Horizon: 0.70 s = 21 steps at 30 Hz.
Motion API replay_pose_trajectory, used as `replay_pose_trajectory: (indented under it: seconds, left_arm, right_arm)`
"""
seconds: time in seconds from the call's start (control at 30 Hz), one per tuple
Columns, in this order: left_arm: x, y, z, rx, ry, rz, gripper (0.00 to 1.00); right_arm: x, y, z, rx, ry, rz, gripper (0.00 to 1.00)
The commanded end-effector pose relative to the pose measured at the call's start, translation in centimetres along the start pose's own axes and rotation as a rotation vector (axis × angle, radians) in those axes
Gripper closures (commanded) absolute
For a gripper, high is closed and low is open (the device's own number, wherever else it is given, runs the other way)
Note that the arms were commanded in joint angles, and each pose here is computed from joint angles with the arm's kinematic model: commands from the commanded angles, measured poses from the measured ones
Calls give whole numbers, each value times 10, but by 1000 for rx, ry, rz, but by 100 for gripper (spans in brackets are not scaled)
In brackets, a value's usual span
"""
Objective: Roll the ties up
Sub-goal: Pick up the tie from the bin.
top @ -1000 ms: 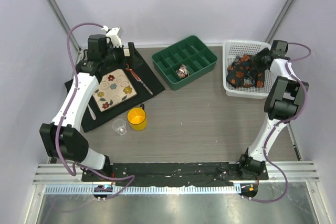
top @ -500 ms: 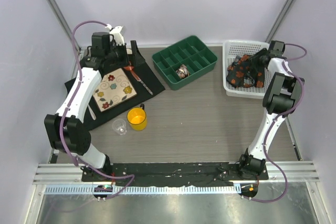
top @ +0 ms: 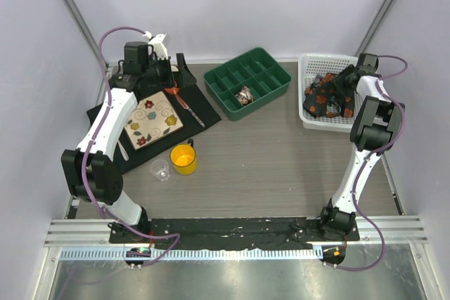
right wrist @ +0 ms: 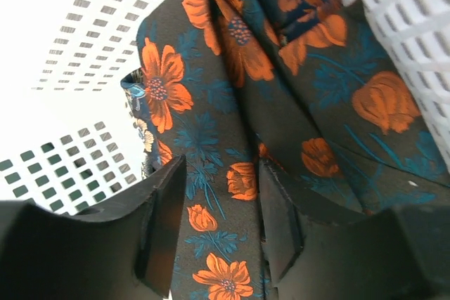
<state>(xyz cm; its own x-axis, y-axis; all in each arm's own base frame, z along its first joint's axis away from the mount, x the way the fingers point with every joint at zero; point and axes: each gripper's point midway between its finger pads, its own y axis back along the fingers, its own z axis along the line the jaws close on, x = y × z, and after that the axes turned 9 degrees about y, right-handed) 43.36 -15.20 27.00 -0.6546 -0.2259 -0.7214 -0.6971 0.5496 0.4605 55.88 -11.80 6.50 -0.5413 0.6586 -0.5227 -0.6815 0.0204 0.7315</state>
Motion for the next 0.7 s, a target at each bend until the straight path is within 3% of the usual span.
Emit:
replay_pose_trajectory:
  seconds: [0.0, 0.37, 0.67]
  left_arm:
    - [-21, 5, -16, 59, -27, -51, 0]
    - [-19, 4, -19, 82, -32, -40, 0]
    - [-16, 6, -16, 71, -48, -33, 0]
  right_arm:
    - [-12, 4, 24, -103, 48, -33, 53]
    - [-9, -4, 60, -329, -92, -15, 62]
    - [3, -21, 37, -220, -82, 12, 46]
